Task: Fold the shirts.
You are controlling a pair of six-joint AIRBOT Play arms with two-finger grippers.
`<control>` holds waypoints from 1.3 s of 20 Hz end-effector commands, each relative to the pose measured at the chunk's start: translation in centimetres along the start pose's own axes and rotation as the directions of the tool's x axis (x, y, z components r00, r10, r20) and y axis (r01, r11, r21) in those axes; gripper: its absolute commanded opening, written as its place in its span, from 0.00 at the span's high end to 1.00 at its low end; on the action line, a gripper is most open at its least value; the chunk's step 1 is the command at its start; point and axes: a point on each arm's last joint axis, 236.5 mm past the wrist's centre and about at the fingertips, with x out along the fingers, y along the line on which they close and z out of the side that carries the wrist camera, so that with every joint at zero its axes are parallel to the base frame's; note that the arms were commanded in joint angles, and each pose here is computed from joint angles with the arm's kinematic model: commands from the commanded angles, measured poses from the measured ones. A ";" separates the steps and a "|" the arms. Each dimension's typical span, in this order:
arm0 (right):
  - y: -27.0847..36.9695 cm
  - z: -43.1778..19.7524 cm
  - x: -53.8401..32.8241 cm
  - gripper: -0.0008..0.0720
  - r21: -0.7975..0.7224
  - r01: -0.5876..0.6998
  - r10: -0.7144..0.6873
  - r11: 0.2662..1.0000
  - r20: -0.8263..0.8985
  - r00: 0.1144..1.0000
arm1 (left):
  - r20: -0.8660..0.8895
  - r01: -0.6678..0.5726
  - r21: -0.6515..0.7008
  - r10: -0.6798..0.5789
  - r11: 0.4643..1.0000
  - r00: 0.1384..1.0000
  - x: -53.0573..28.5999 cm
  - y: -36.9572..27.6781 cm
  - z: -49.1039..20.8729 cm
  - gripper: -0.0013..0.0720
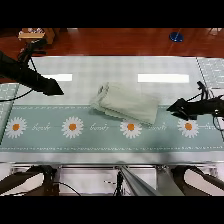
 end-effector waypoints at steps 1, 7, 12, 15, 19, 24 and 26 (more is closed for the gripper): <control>2.2 -0.6 4.3 0.30 0.052 -0.145 0.144 0.988 0.027 0.989 | -0.007 -0.012 -0.020 0.012 1.000 1.000 0.0 0.3 -0.1 0.35; 5.8 -1.5 9.5 0.87 0.065 -0.193 0.194 0.979 0.003 0.981 | -0.011 -0.010 -0.058 0.010 0.998 1.000 0.2 0.4 -0.2 0.35; 9.4 -1.0 4.5 0.97 -0.096 -0.294 0.293 0.951 -0.024 0.956 | -0.011 -0.010 -0.082 0.009 0.997 1.000 0.2 0.4 -0.2 0.35; 9.7 1.2 -2.3 0.97 -0.144 -0.230 0.245 0.962 0.096 0.965 | -0.012 -0.010 -0.081 0.009 0.997 1.000 0.2 0.4 -0.2 0.35; 5.9 1.0 -11.9 0.97 -0.074 -0.043 0.059 0.996 0.231 0.971 | -0.021 -0.007 -0.085 0.005 0.996 1.000 0.6 0.6 -0.2 0.35; -6.2 -5.0 -20.5 0.97 0.294 0.319 -0.388 0.901 0.219 0.895 | -0.042 0.000 -0.096 -0.004 0.995 0.999 1.4 1.0 -0.2 0.35; -10.5 -8.3 -23.2 0.97 0.442 0.421 -0.528 0.792 0.152 0.835 | -0.047 0.002 -0.098 -0.006 0.995 0.999 1.6 1.1 -0.3 0.35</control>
